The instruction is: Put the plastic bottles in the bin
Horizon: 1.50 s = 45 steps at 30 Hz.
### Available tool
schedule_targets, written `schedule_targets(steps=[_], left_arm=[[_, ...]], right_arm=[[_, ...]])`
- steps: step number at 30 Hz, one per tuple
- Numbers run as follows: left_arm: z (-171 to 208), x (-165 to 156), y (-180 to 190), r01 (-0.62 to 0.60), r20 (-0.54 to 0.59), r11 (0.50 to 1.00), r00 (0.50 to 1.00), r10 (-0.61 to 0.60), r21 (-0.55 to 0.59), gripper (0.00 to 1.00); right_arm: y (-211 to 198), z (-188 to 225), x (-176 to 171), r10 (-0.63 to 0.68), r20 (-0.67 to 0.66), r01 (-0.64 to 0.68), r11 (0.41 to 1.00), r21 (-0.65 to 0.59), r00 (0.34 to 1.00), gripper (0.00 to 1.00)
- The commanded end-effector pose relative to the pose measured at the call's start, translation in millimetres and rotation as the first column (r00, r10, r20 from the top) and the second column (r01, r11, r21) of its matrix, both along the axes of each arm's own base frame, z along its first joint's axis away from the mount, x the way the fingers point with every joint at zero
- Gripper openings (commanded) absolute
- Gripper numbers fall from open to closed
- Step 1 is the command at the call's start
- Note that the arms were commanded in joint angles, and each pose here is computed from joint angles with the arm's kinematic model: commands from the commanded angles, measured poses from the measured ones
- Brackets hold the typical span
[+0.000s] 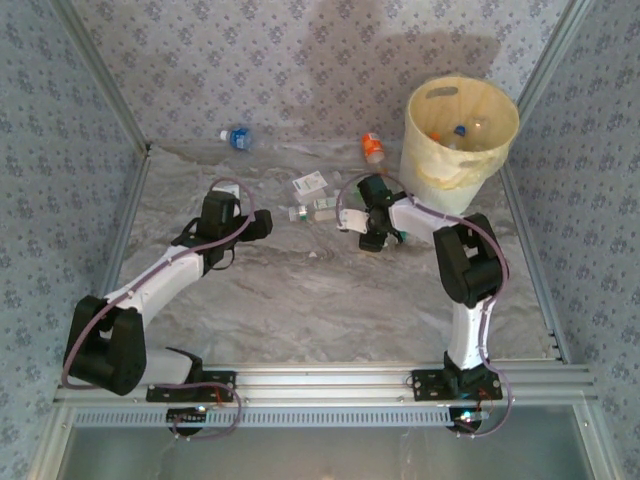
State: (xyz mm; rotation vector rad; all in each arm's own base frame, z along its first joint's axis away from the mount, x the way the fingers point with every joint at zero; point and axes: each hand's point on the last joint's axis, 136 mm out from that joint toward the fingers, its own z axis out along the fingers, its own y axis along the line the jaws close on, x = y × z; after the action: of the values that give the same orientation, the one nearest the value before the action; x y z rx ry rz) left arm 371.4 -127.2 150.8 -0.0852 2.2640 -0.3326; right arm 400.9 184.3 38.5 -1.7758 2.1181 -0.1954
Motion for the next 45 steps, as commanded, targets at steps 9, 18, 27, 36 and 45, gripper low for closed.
schedule_targets(steps=[9, 18, 27, 36, 45], left_arm=[[-1, 0, 2, -0.011, -0.005, 1.000, 1.000, 0.011, -0.009, 0.98], [3, 5, -5, -0.001, -0.008, 0.999, 1.000, 0.001, -0.040, 0.98], [10, 7, -14, 0.012, 0.001, 0.994, 1.000, -0.012, -0.111, 0.98], [11, 7, -14, 0.007, -0.001, 0.993, 1.000, -0.007, -0.118, 0.98], [17, 1, -12, 0.011, 0.015, 0.993, 1.000, -0.009, -0.118, 0.98]], right_arm=[[21, 98, -25, -0.291, 0.105, 0.218, 0.871, 0.440, 0.951, 0.43], [13, 212, -40, -0.418, 0.101, 0.164, 0.552, 0.818, 0.903, 0.39], [-26, 372, -31, -0.468, 0.140, -0.067, 0.170, 0.983, 0.873, 0.41], [-125, 469, 35, -0.766, 0.127, -0.173, 0.021, 0.985, 0.631, 0.40], [-201, 442, 117, -0.915, -0.048, -0.109, -0.100, 0.989, 0.400, 0.42]])
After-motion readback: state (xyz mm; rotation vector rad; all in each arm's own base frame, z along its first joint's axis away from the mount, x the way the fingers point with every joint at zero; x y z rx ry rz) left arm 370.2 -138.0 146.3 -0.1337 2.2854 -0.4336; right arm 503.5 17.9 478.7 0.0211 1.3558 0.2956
